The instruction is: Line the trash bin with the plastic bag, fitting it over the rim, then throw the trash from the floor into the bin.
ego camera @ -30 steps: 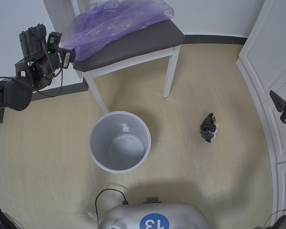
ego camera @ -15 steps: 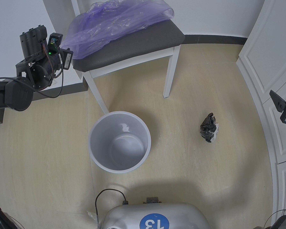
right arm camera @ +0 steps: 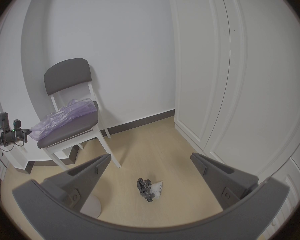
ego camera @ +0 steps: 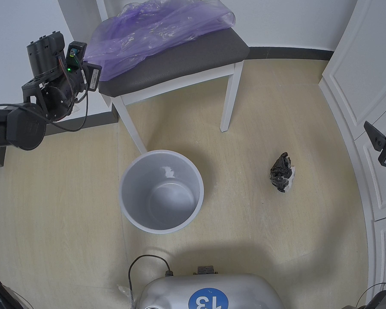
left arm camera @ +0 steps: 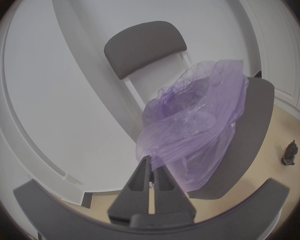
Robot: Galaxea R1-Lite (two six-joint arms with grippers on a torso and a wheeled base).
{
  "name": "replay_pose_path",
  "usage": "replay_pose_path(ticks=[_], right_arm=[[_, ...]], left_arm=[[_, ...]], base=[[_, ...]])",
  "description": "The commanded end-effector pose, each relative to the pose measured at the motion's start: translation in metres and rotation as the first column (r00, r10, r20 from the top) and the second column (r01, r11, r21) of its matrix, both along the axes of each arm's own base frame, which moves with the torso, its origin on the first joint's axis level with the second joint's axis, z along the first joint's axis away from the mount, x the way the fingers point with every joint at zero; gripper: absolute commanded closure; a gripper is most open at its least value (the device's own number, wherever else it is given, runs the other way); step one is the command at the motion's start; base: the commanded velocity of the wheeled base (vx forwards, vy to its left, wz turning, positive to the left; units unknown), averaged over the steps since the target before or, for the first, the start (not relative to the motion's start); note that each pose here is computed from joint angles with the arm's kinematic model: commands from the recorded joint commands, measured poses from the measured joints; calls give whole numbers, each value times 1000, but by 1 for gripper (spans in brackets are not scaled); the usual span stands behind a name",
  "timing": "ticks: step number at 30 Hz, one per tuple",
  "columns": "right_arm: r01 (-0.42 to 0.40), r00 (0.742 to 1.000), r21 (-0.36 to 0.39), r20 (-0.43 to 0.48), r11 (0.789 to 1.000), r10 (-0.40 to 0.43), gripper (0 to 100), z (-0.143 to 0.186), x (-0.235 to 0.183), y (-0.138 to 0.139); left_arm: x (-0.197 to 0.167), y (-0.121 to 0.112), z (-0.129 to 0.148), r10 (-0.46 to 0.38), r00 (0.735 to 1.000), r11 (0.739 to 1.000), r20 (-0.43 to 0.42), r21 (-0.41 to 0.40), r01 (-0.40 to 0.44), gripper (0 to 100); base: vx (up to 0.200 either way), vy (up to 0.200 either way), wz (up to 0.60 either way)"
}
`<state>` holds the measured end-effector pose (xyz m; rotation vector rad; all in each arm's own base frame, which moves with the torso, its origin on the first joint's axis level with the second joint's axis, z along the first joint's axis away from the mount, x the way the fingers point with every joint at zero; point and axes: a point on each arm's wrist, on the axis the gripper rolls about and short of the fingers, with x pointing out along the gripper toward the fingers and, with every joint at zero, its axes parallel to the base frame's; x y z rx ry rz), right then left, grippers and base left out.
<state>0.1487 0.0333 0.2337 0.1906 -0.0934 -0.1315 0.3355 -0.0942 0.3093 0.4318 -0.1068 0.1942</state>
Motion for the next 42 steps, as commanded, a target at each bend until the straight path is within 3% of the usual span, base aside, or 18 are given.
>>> replay_pose_path(ticks=[1,12,27,32,37,42], right_arm=[[-1,1000,0,-6,1000,1,0,-1,2,1],[-4,1000,3,-10,1000,4,0,-2,4,2],[-71,997,-18,-36,997,70,0,-18,6,7],[-136,989,-22,-68,991,134,0,-27,7,19],[-178,981,-22,-87,984,176,0,-38,13,30],[-221,972,29,-72,975,222,0,-53,24,48]], left_arm=[[-11,-8,9,-32,999,999,26,-9,33,100],[-47,-39,32,-159,983,986,86,-29,162,100],[-70,-54,50,-238,961,966,139,-69,249,100],[-88,-73,62,-321,939,942,122,-64,330,100],[-114,-100,71,-434,895,896,105,-57,441,100],[-141,-127,72,-541,840,839,54,-40,543,100]], base=[[0,0,0],[0,0,0],[0,0,0],[0,0,0],[0,0,0],[0,0,0]])
